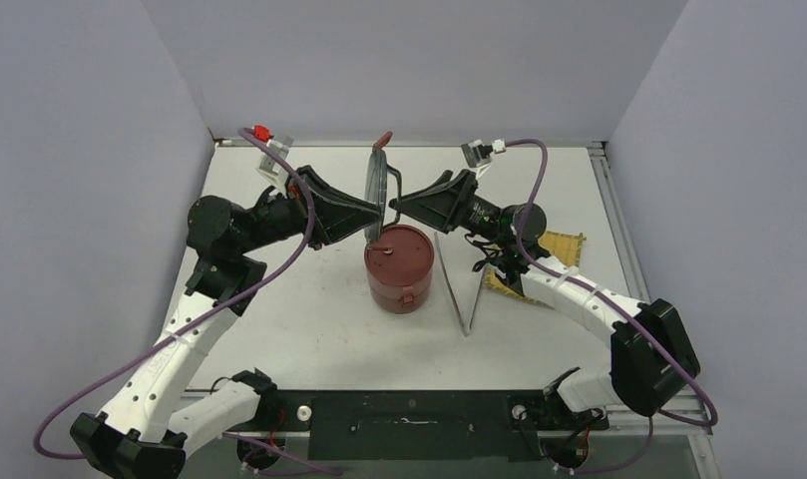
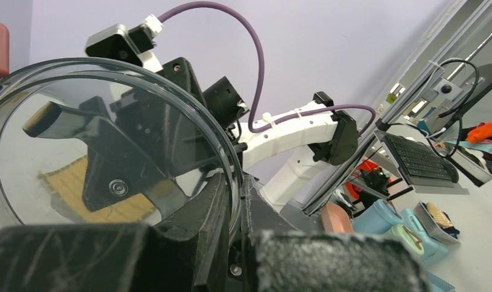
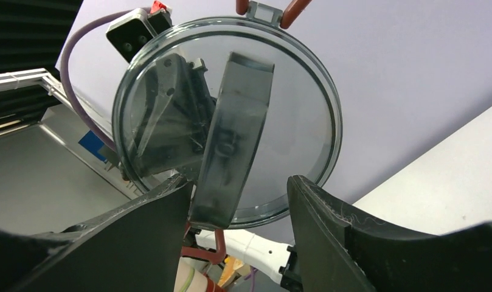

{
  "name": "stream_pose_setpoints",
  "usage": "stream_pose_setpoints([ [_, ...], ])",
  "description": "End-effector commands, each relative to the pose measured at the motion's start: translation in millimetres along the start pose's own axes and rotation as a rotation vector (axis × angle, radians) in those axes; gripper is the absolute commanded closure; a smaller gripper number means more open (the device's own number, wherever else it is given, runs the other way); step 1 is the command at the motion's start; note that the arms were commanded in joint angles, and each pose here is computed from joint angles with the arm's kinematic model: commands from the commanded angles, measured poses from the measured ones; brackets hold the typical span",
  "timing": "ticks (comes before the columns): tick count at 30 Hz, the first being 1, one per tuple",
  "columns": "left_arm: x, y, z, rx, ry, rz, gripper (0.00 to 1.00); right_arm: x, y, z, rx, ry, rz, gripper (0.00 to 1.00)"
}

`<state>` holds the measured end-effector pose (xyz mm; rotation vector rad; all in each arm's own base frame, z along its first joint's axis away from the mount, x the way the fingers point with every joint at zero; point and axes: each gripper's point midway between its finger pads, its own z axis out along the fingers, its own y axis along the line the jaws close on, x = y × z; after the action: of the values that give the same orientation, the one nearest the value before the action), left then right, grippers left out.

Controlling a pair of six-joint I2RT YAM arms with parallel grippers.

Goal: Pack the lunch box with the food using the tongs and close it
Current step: Pick up the box lid from the center of the board.

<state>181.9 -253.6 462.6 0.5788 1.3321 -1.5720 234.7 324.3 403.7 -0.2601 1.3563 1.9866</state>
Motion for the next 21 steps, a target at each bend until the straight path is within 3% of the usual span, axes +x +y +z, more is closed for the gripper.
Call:
stream_pose_setpoints([
  [1,-10.4,-20.5,3.8,0.079,-0.025,0.068,1.00,-2.1,32.0,9.0,-0.124,0.015,-0.063,0.42],
  [7,-8.9,-22.4,3.2,0.089,-0.023,0.072,1.00,-2.4,37.8,10.5,-0.146,0.014,-0.068,0.53],
  [16,-2.9,-18.5,2.4,0.101,-0.019,0.082,1.00,0.1,54.4,11.9,-0.192,0.028,-0.062,0.58],
  [21,8.7,-5.9,2.3,0.079,0.010,0.080,1.00,-0.8,58.8,9.8,-0.199,0.019,-0.065,0.72],
])
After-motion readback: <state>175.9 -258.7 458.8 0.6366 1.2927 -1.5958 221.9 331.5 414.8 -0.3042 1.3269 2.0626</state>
